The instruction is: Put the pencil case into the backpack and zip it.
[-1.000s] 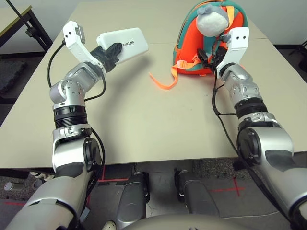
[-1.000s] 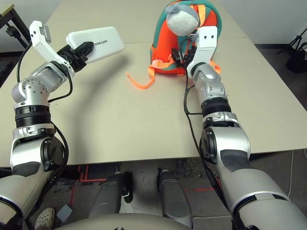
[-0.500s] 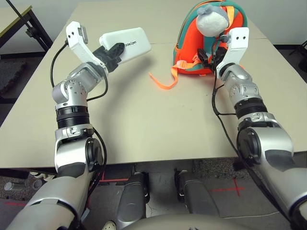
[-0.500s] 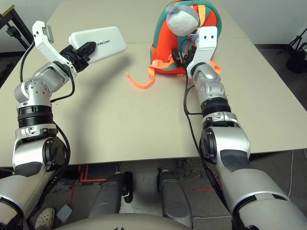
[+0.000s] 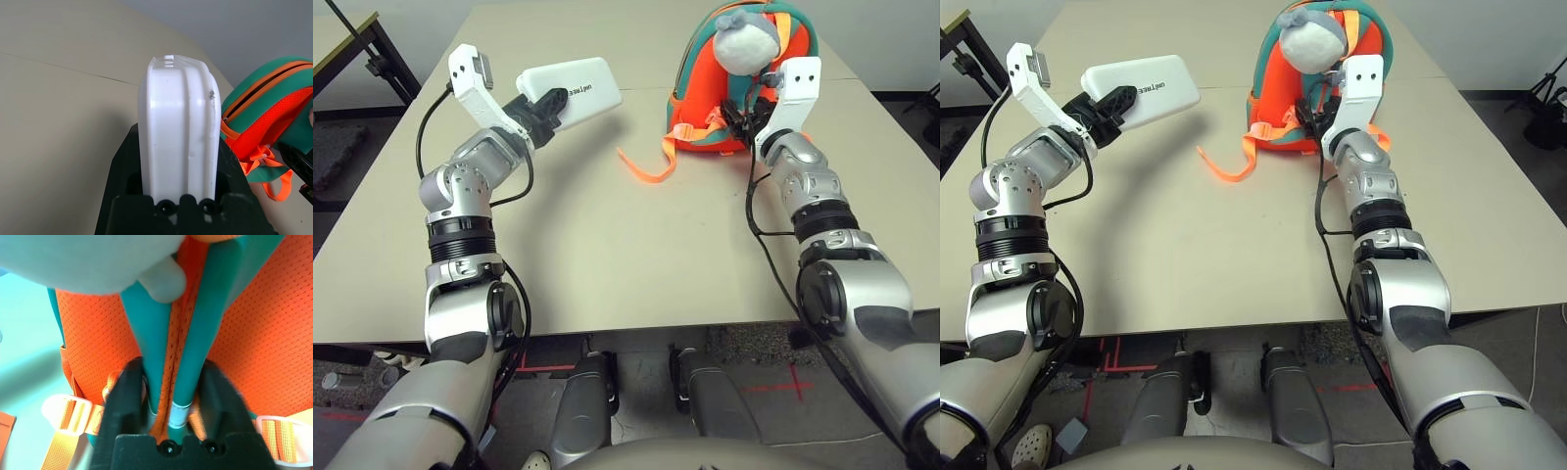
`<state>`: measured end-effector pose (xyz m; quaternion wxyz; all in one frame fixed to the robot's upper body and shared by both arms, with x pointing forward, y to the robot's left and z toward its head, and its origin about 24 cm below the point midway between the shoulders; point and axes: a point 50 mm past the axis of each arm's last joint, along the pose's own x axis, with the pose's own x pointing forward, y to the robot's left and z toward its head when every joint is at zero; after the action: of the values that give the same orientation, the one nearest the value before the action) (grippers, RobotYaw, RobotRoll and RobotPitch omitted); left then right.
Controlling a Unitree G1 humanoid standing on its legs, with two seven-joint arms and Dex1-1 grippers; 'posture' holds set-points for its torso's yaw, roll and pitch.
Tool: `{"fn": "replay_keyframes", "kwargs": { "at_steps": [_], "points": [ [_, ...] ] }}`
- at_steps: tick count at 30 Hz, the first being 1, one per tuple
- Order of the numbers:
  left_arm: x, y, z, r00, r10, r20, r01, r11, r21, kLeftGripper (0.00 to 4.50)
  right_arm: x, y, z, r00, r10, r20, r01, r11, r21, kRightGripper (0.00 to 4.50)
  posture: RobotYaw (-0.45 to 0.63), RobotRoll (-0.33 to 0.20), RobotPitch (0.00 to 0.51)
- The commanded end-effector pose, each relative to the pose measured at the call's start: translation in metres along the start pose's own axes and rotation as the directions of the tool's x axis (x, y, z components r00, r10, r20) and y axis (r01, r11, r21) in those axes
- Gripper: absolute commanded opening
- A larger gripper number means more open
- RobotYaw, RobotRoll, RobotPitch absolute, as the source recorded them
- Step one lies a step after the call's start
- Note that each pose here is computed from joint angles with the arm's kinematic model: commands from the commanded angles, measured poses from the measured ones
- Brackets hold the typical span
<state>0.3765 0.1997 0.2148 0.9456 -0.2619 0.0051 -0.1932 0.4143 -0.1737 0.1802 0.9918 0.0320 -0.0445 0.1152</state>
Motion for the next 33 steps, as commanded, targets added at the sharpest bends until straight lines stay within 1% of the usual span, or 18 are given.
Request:
{"fn": "replay_keyframes", "kwargs": {
  "at_steps": [1, 2, 3, 6, 11, 12, 16, 18, 26, 30, 33],
  "points": [
    [-0.001, -0.007, 0.007, 0.999, -0.027, 0.026, 0.026, 0.999, 0.02, 1.27, 0.0, 0.001, -0.004, 1.0, 0.011, -0.02, -0.011, 1.0, 0.001, 0.58, -0.07, 0.0, 0.14],
    [-0.001, -0.007, 0.006, 0.999, -0.027, 0.025, 0.027, 0.999, 0.02, 1.27, 0.0, 0.001, -0.005, 1.0, 0.012, -0.02, -0.012, 1.0, 0.001, 0.41, -0.07, 0.0, 0.14],
    [-0.001, -0.007, 0.006, 0.999, -0.028, 0.024, 0.028, 0.999, 0.02, 1.27, 0.0, 0.002, -0.005, 1.0, 0.013, -0.02, -0.013, 1.0, 0.0, 0.38, -0.07, 0.0, 0.14],
    [-0.001, -0.008, 0.006, 0.999, -0.029, 0.021, 0.028, 0.999, 0.019, 1.27, -0.001, 0.003, -0.004, 1.0, 0.021, -0.018, -0.021, 1.0, -0.005, 0.38, -0.07, 0.0, 0.142],
    [-0.001, -0.008, 0.005, 0.999, -0.03, 0.02, 0.029, 0.999, 0.017, 1.27, -0.004, 0.008, 0.001, 0.996, 0.088, -0.01, -0.089, 0.995, -0.041, 0.38, -0.07, 0.0, 0.151],
    [-0.001, -0.008, 0.004, 0.999, -0.029, 0.019, 0.028, 0.999, 0.016, 1.27, -0.008, 0.009, 0.005, 0.994, 0.108, -0.004, -0.108, 0.993, -0.054, 0.38, -0.08, 0.0, 0.154],
    [-0.001, -0.008, 0.001, 1.0, -0.026, 0.016, 0.026, 1.0, 0.009, 1.27, -0.027, 0.013, 0.022, 0.986, 0.166, 0.011, -0.164, 0.983, -0.087, 0.38, -0.08, 0.0, 0.162],
    [-0.001, -0.008, -0.001, 1.0, -0.026, 0.014, 0.026, 1.0, 0.005, 1.27, -0.042, 0.015, 0.028, 0.984, 0.177, 0.01, -0.175, 0.98, -0.099, 0.38, -0.08, 0.0, 0.167],
    [0.001, -0.007, -0.007, 1.0, -0.028, 0.005, 0.028, 1.0, -0.01, 1.27, -0.103, 0.026, 0.036, 0.989, 0.142, -0.029, -0.145, 0.981, -0.126, 0.38, -0.1, 0.0, 0.178],
    [0.004, -0.008, -0.009, 0.999, -0.037, -0.007, 0.037, 0.999, -0.012, 1.27, -0.118, 0.03, 0.043, 0.992, 0.123, -0.032, -0.126, 0.983, -0.136, 0.38, -0.11, 0.0, 0.181],
    [0.006, -0.008, -0.01, 0.999, -0.041, -0.011, 0.041, 0.999, -0.01, 1.27, -0.125, 0.033, 0.048, 0.989, 0.14, -0.042, -0.145, 0.976, -0.162, 0.38, -0.13, 0.0, 0.18]
  ]
}}
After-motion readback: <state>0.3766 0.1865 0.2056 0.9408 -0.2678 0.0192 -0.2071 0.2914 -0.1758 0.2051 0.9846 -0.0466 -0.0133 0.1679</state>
